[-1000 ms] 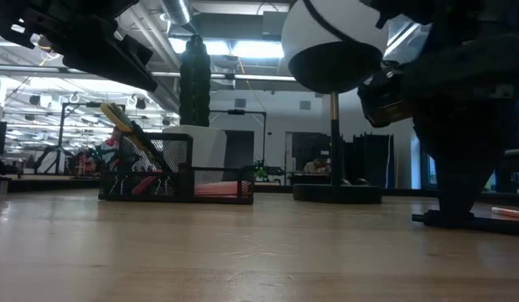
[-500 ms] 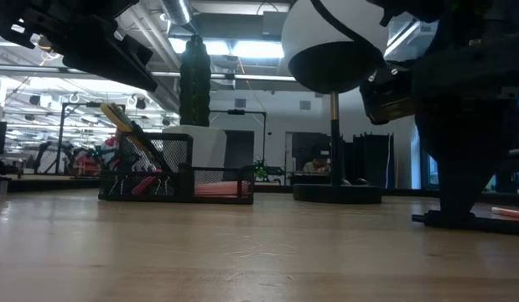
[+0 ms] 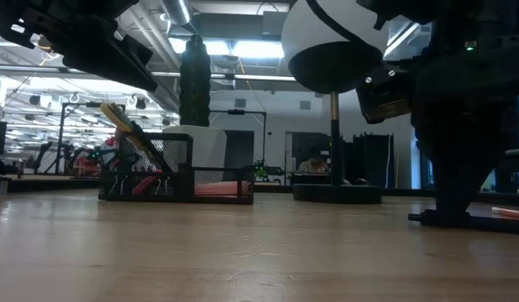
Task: Pick and place office supplies into organizer
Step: Put the black pen into the black desk organizer
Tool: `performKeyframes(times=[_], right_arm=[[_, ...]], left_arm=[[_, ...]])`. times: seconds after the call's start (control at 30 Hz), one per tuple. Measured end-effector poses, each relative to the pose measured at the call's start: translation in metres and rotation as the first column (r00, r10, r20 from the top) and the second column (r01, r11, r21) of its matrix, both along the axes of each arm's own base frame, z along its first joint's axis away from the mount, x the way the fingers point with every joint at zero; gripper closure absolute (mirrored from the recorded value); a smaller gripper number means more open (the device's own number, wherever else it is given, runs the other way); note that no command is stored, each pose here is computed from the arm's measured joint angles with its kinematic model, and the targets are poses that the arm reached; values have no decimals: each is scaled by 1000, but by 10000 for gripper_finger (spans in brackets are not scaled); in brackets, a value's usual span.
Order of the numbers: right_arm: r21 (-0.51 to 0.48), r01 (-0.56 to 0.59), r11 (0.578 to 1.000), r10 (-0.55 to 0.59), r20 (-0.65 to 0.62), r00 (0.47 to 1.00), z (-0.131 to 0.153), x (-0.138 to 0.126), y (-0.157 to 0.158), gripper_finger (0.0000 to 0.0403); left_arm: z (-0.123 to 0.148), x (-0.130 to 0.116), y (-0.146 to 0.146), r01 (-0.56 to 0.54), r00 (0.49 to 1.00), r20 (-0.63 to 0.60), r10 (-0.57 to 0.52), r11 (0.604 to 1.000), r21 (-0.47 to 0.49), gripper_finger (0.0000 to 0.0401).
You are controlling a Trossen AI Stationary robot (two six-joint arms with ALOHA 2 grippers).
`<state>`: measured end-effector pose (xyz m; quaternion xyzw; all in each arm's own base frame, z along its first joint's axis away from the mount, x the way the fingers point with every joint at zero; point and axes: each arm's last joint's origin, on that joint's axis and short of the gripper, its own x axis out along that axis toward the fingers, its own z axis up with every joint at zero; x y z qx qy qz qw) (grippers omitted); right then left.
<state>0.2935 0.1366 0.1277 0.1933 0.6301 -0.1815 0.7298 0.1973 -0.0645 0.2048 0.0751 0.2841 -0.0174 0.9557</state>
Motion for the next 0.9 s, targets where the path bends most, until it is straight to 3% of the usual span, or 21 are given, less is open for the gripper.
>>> performKeyframes(times=[0.57, 0.9], right_arm=[[-110, -10, 994, -1, -101, 995, -1, -7, -17, 319], [-68, 8, 998, -13, -87, 996, -2, -4, -19, 318]], left_arm=[[0, 0, 2, -54, 998, 15, 54, 998, 34, 340], [0, 0, 2, -55, 998, 15, 55, 998, 34, 340]])
